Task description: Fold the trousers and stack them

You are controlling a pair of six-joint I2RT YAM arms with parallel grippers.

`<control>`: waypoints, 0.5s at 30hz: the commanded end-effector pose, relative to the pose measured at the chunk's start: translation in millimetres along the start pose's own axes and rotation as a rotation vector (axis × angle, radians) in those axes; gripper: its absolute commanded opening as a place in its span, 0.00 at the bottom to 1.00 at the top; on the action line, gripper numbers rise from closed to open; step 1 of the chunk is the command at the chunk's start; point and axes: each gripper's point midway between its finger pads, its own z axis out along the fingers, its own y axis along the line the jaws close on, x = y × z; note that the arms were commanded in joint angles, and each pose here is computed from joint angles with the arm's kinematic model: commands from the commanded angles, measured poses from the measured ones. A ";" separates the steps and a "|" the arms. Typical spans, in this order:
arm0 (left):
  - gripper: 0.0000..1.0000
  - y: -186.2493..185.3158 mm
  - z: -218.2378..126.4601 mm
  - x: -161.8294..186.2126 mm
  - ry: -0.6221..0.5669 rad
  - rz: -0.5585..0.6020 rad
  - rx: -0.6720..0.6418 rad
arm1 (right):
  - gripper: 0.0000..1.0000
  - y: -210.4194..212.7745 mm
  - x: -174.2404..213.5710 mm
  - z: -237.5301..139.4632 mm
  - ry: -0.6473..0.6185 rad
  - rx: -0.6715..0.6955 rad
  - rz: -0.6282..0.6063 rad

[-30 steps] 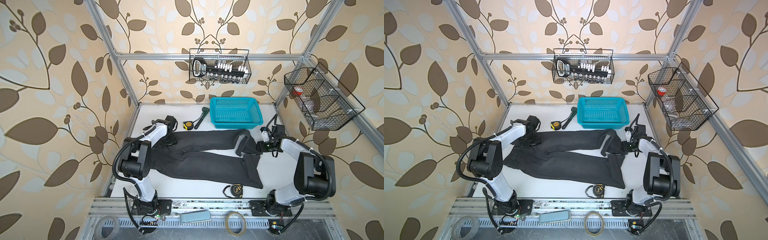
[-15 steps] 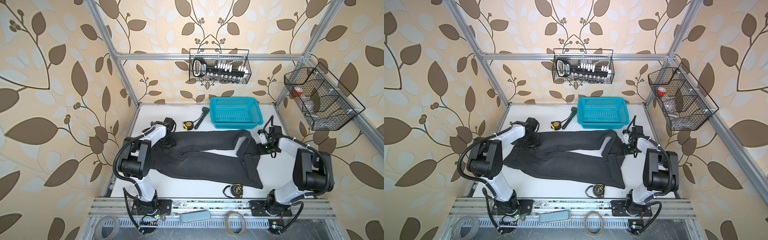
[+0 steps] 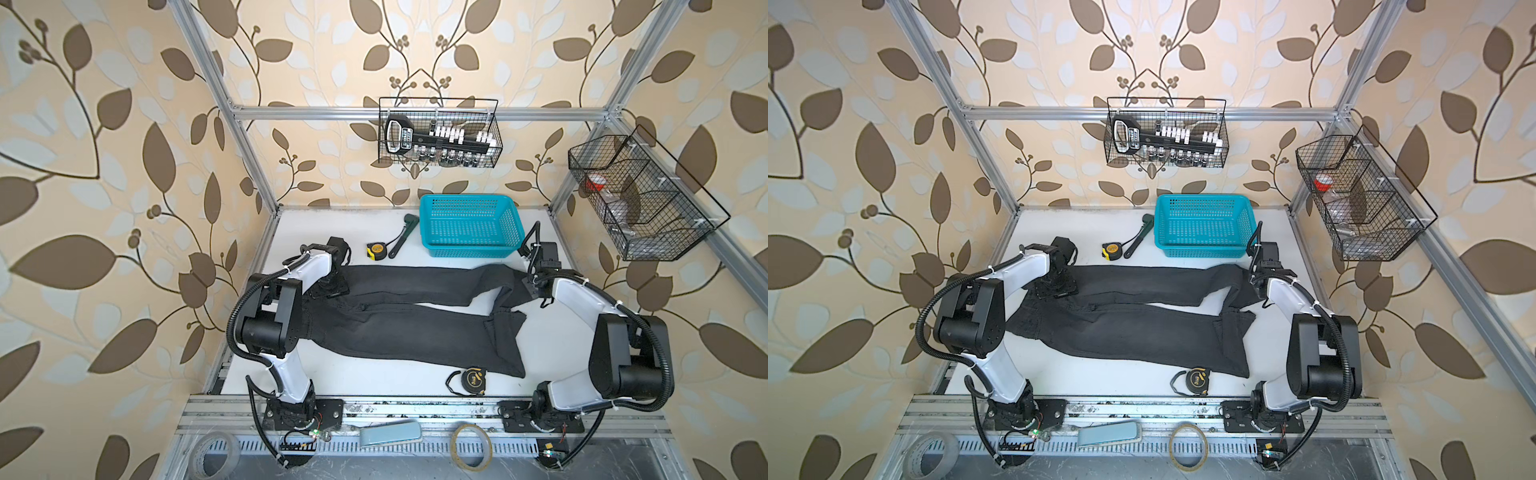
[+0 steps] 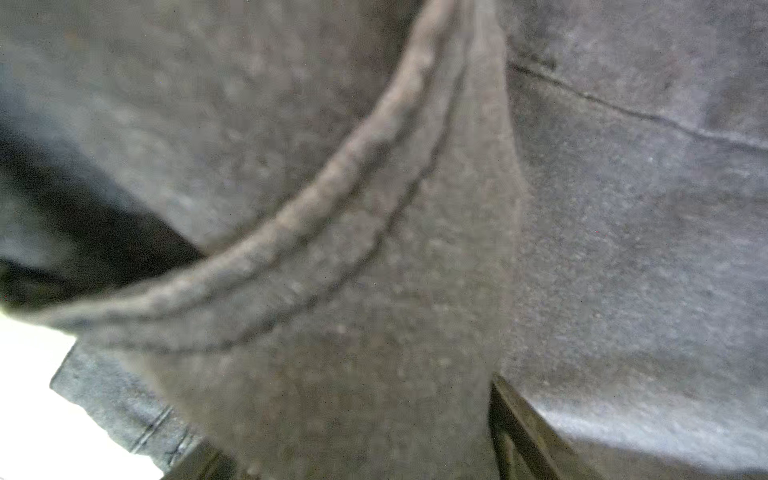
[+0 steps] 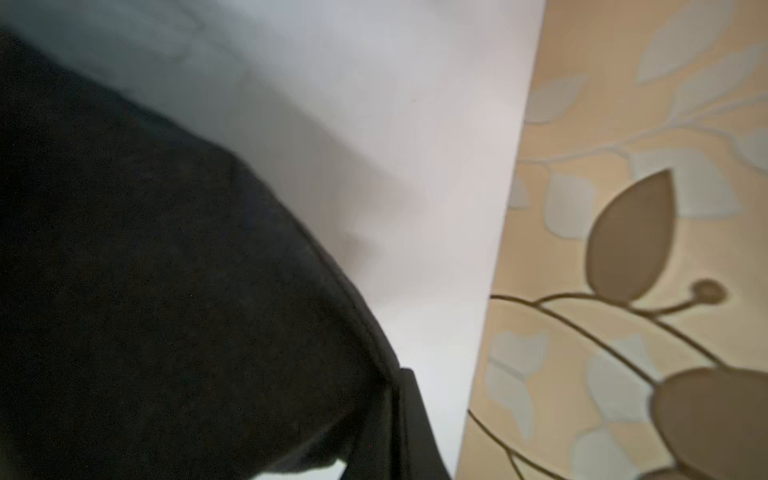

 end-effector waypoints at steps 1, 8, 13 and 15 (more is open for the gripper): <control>0.78 23.4 -7.2 -9.5 -0.028 0.020 -0.093 | 0.08 -41.4 -13.3 3.6 0.025 0.168 -0.058; 0.78 26.1 -7.1 -9.4 -0.027 0.025 -0.095 | 0.15 -47.3 -48.0 18.8 -0.023 0.189 -0.055; 0.78 26.9 -6.7 -10.6 -0.029 0.042 -0.102 | 0.29 -31.2 -73.5 17.5 -0.113 0.093 -0.019; 0.79 27.4 -7.2 -12.1 -0.029 0.047 -0.106 | 0.40 -23.1 -81.2 7.2 -0.172 0.019 0.028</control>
